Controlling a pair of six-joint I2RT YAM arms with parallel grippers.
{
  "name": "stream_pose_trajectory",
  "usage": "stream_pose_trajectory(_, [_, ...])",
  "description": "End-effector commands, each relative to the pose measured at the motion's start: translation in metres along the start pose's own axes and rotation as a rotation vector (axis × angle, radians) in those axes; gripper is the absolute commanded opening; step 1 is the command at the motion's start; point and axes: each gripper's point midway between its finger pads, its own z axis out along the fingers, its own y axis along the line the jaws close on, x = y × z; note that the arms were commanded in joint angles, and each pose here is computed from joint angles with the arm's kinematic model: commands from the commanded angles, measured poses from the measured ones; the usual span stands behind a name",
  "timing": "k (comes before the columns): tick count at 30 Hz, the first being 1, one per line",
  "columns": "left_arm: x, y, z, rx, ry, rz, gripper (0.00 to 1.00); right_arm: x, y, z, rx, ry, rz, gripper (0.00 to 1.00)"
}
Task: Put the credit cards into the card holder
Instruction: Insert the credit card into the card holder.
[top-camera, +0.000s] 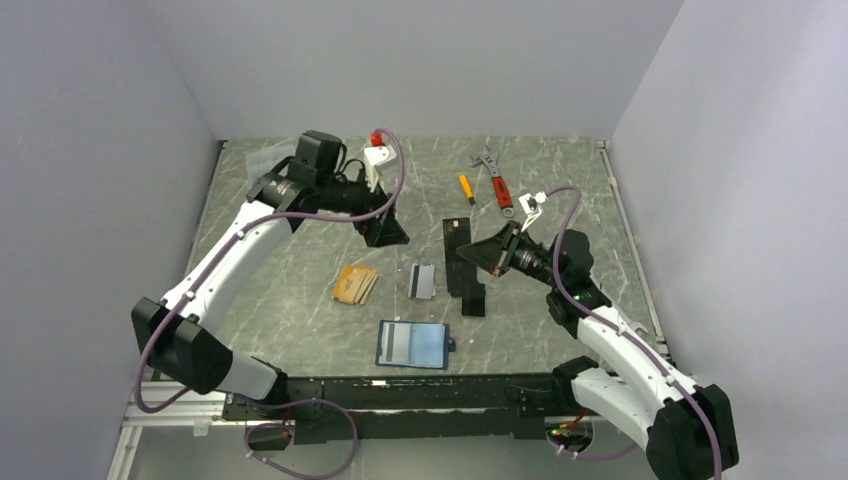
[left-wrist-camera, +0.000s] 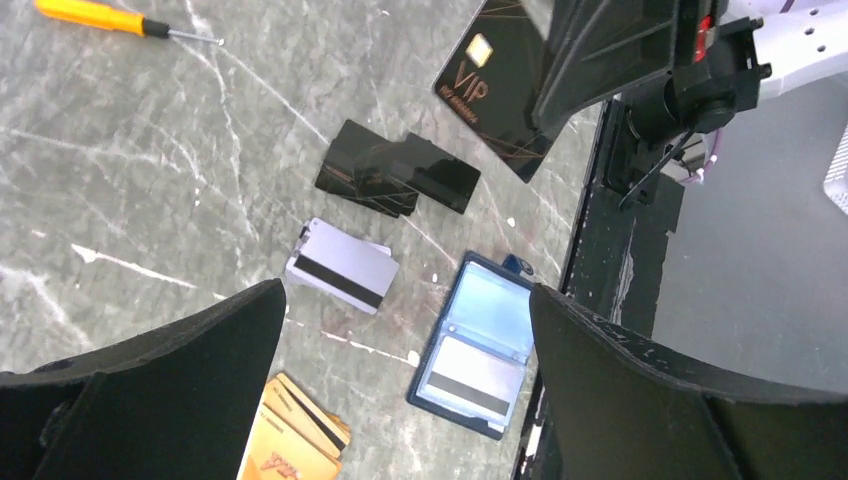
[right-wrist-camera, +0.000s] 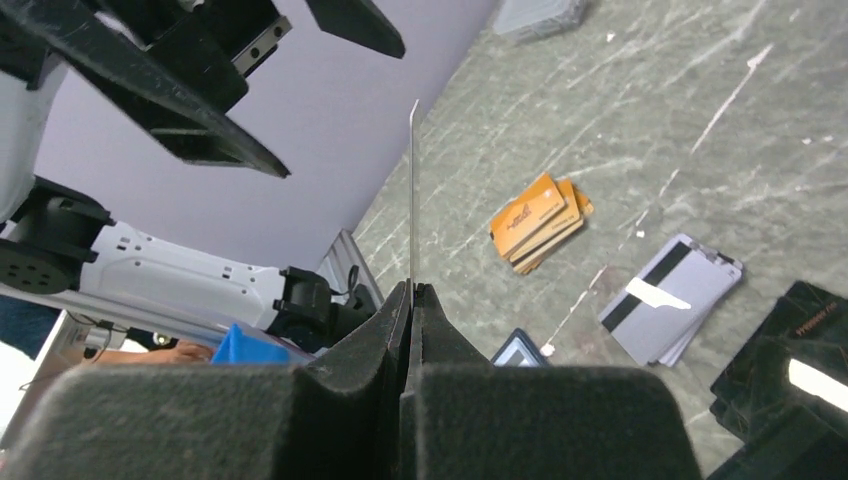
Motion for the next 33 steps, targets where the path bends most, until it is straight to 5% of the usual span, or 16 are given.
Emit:
stream_pose_trajectory(1, [0.017, 0.021, -0.001, -0.019, 0.111, -0.053, 0.99, -0.022, 0.030, 0.004, -0.097, -0.029, -0.072, 0.00])
stream_pose_trajectory(4, [-0.014, 0.025, -0.024, -0.244, -0.047, 0.125, 0.99, -0.022, 0.028, 0.006, -0.093, -0.020, -0.076, 0.00])
stream_pose_trajectory(7, [0.000, 0.030, -0.023, -0.267, 0.012, 0.023, 0.99, -0.022, 0.024, 0.008, -0.080, -0.011, -0.081, 0.00])
stream_pose_trajectory(11, [0.035, 0.024, -0.003, -0.100, 0.127, -0.104, 0.99, -0.020, 0.022, 0.012, -0.082, 0.004, -0.069, 0.00])
stream_pose_trajectory(15, [0.028, 0.023, 0.000, -0.137, 0.006, -0.127, 1.00, -0.012, 0.020, 0.019, -0.075, 0.028, -0.071, 0.00])
stream_pose_trajectory(26, [0.035, -0.004, 0.022, 0.183, -0.113, -0.450, 0.99, -0.008, 0.021, 0.039, -0.079, -0.008, -0.059, 0.00])
stream_pose_trajectory(33, [0.024, -0.005, 0.023, 0.232, -0.147, -0.479, 0.80, -0.004, 0.031, 0.045, -0.146, -0.003, -0.019, 0.00])
